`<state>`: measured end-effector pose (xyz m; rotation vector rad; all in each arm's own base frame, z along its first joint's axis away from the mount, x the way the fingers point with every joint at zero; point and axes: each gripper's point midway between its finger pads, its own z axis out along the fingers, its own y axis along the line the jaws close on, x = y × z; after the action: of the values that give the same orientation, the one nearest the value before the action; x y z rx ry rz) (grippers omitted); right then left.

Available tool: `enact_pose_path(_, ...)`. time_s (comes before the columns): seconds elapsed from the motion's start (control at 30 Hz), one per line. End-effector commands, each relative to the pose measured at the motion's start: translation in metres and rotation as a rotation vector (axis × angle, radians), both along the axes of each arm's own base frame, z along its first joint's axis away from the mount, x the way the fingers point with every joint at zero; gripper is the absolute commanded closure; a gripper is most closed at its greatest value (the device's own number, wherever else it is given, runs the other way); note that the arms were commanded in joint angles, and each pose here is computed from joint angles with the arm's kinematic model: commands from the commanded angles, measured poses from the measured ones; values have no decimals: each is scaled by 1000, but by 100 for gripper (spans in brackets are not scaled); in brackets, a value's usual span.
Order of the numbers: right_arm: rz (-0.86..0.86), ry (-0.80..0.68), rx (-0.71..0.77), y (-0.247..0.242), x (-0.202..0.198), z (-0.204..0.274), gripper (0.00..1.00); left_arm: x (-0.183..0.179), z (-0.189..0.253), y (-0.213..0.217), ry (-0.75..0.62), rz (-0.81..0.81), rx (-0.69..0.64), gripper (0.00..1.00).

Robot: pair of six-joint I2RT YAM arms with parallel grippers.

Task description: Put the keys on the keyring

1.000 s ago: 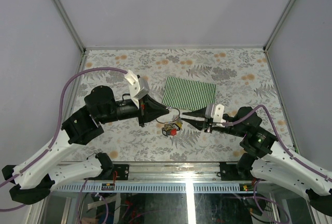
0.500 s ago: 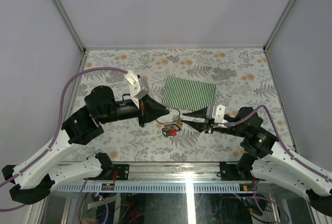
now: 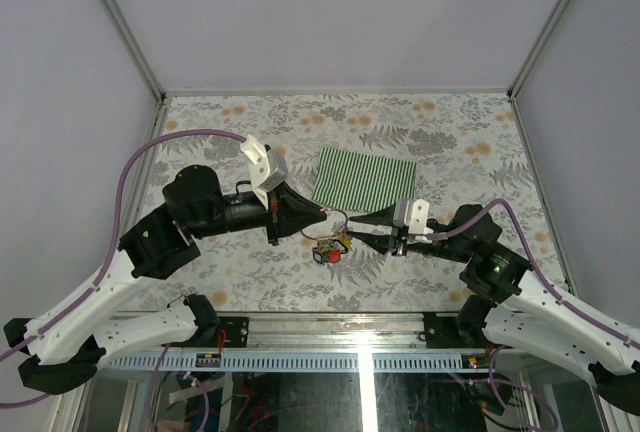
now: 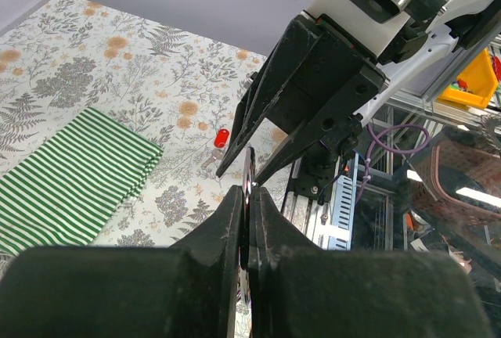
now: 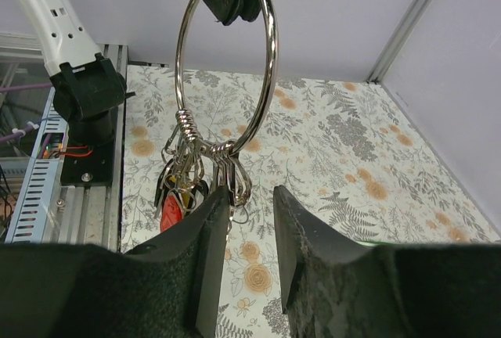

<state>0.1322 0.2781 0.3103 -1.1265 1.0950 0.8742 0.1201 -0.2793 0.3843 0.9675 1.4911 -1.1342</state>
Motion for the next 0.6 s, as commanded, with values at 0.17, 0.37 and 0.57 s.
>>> enact_pose_path(0.17, -6, -50, 84, 3, 3, 29, 66, -1, 30, -1, -58, -10, -92, 100)
enact_pose_path(0.37, -70, -72, 103, -4, 12, 31, 69, 1, 31, -1, -61, 0, -93, 100)
enact_pose_path(0.57, -108, -87, 120, -10, 15, 35, 70, 2, 30, -3, -62, -2, -88, 100)
